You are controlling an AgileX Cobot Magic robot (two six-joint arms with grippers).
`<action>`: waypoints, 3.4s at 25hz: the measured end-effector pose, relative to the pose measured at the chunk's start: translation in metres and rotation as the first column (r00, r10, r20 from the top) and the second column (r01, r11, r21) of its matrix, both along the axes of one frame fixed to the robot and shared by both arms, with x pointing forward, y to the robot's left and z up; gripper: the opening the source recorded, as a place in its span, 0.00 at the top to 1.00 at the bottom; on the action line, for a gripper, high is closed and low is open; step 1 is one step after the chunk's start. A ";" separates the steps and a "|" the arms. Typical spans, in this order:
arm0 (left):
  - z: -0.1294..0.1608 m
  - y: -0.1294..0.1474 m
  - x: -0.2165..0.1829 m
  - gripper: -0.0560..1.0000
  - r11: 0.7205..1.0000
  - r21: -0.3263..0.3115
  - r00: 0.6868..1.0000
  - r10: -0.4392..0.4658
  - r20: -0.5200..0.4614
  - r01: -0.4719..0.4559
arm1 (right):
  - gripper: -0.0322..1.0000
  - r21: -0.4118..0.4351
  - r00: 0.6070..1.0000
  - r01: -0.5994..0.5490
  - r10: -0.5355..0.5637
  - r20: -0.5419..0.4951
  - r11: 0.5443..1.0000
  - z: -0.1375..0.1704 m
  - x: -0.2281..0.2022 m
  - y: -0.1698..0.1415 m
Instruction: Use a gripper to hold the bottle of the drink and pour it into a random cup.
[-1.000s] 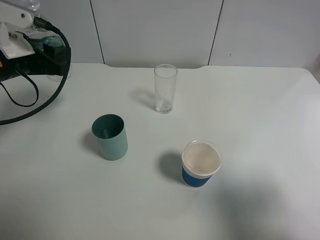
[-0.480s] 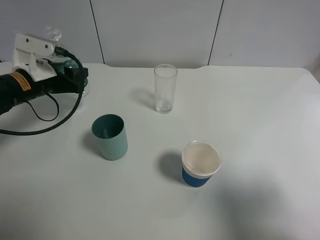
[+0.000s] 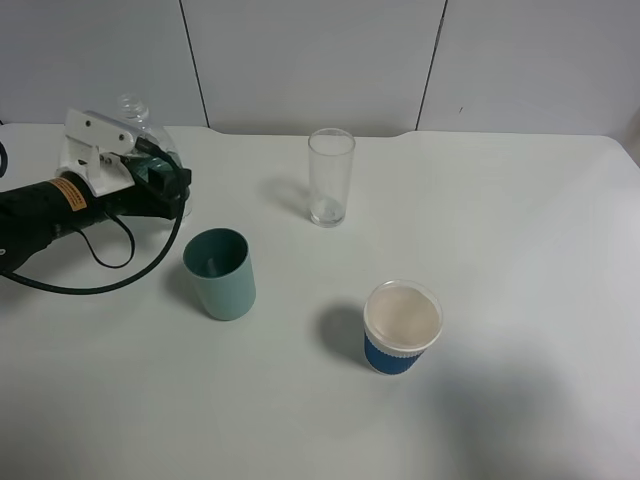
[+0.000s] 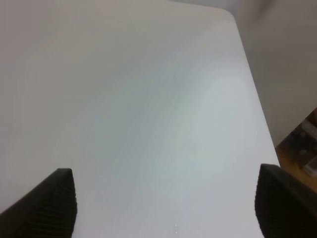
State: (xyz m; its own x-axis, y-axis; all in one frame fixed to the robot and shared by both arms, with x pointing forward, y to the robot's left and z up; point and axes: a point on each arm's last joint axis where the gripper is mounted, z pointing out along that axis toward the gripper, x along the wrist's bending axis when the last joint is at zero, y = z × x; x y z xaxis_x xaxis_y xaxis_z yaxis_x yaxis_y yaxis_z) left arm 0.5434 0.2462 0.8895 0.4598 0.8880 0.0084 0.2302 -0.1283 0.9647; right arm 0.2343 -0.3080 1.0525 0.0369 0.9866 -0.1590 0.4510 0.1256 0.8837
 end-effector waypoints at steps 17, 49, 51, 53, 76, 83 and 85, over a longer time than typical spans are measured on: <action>-0.029 -0.001 -0.001 0.48 1.000 0.016 0.999 -0.021 -0.028 0.021 | 0.25 0.000 1.000 0.000 0.000 0.000 1.000 0.000 0.000 0.000; -0.026 -0.003 -0.002 0.19 0.999 -0.005 0.999 -0.039 -0.004 0.039 | 0.25 0.000 1.000 0.000 0.000 0.000 1.000 0.000 0.000 0.000; -0.021 -0.003 -0.003 0.19 0.999 -0.001 0.999 -0.038 0.005 0.038 | 0.25 0.000 1.000 0.000 0.000 0.000 1.000 0.000 0.000 0.000; -0.015 -0.003 -0.004 0.19 0.999 0.002 0.999 -0.036 0.016 0.036 | 0.25 0.000 1.000 0.000 0.000 0.000 1.000 0.000 0.000 0.000; 0.076 0.013 -0.036 0.19 0.988 -0.053 0.989 0.141 -0.035 -0.143 | 0.25 0.000 1.000 0.000 0.000 0.000 1.000 0.000 0.000 0.000; 0.109 0.017 -0.061 0.19 0.979 -0.110 0.981 0.181 0.069 -0.173 | 0.25 0.000 1.000 0.000 0.000 0.000 1.000 0.000 0.000 0.000; 0.121 0.021 -0.066 0.19 0.968 -0.144 0.971 0.222 0.093 -0.208 | 0.25 0.000 1.000 0.000 0.000 0.000 1.000 0.000 0.000 0.000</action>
State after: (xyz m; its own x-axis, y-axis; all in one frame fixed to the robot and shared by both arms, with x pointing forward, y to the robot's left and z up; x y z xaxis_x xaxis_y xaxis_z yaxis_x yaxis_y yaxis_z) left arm 0.4771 0.2670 1.0108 0.2609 0.9624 -0.0764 0.1324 0.0427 0.9903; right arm 0.2343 -0.3080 1.0525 0.0369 0.9866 -0.1590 0.4510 0.1256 0.8837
